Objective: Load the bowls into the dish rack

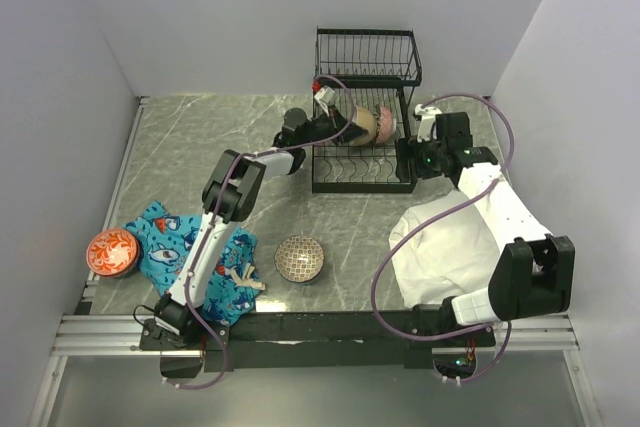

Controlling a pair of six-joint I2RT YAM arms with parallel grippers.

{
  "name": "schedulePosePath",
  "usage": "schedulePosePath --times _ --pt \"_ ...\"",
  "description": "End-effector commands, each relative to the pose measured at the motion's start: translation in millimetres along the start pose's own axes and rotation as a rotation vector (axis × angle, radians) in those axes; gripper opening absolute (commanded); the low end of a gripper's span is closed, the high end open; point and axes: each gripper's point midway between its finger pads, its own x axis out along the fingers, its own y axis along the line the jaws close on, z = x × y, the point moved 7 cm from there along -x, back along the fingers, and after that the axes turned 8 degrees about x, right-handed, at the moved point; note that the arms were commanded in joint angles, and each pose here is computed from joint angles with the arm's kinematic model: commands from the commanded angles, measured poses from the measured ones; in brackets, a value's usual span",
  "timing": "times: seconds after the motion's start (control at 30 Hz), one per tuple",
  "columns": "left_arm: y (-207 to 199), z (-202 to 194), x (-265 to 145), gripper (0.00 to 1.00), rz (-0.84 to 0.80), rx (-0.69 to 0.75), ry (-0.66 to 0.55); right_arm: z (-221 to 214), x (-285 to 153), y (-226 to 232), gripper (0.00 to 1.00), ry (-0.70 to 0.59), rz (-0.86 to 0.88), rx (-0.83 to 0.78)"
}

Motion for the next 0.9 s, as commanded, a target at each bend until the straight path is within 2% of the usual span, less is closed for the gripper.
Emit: schedulePosePath --times 0.0,0.3,0.5,0.87 --pt "-15.5 29.2 3.8 0.01 -0.122 0.057 -0.045 23.2 -3.6 9.9 0.97 -0.067 0.009 -0.028" --pt "-10.7 22.1 8.0 0.02 -0.138 0.030 -0.029 28.2 1.5 15.3 0.97 -0.059 0.012 -0.055" --pt "1.5 14.6 8.7 0.02 -0.069 -0.010 -0.018 27.7 5.1 18.4 0.97 -0.053 0.018 -0.058" --pt "16.0 -0.3 -0.8 0.10 -0.018 -0.091 0.036 31.8 11.2 23.5 0.97 -0.054 0.027 -0.067"
